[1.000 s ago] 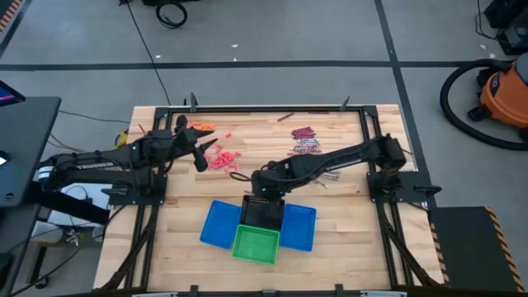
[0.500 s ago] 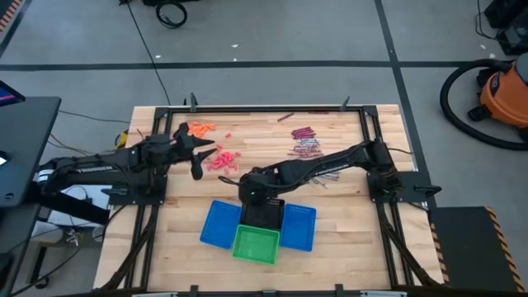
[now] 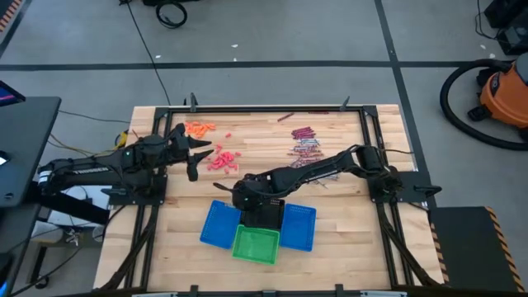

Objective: Sort crayons
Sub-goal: Put the black crayon into the black bin

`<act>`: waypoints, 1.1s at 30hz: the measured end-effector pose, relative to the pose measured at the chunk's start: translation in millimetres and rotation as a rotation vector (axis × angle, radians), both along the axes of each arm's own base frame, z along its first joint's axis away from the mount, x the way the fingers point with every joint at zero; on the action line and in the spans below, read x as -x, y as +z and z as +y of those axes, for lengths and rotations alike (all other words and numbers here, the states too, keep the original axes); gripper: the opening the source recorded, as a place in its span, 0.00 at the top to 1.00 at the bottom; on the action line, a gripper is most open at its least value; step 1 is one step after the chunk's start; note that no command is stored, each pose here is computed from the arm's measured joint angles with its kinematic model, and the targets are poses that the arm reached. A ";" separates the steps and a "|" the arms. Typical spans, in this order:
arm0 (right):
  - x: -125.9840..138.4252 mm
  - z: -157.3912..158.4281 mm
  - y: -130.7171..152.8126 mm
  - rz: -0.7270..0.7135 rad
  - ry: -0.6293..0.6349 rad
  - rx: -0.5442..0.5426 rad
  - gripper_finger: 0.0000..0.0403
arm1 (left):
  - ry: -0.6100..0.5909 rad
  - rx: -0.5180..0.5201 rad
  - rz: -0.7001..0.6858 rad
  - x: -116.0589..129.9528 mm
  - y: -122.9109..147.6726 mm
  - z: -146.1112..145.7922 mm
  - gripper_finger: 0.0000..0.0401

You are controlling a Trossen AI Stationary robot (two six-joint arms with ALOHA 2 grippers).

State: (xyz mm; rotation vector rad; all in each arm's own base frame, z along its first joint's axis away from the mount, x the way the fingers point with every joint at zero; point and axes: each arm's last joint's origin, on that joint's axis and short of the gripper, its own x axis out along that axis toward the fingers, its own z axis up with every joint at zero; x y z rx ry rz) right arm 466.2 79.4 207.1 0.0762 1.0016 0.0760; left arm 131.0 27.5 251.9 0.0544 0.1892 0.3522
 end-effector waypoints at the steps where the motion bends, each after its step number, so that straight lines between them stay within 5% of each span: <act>1: 2.6 0.0 -1.6 0.031 0.004 -0.001 0.97 | -0.001 0.000 0.002 0.0 -0.2 -0.1 0.65; 8: 17.7 4.6 9.4 0.111 -0.023 0.038 0.97 | 0.001 0.006 0.010 0.2 -1.1 -0.1 0.65; 16: 40.3 4.9 -13.0 0.348 -0.066 0.060 0.97 | 0.010 0.014 0.003 0.2 -0.8 0.2 0.65; 33: 47.6 -0.2 -41.9 0.387 -0.060 -0.006 0.93 | 0.024 0.010 -0.011 0.0 0.6 0.6 0.65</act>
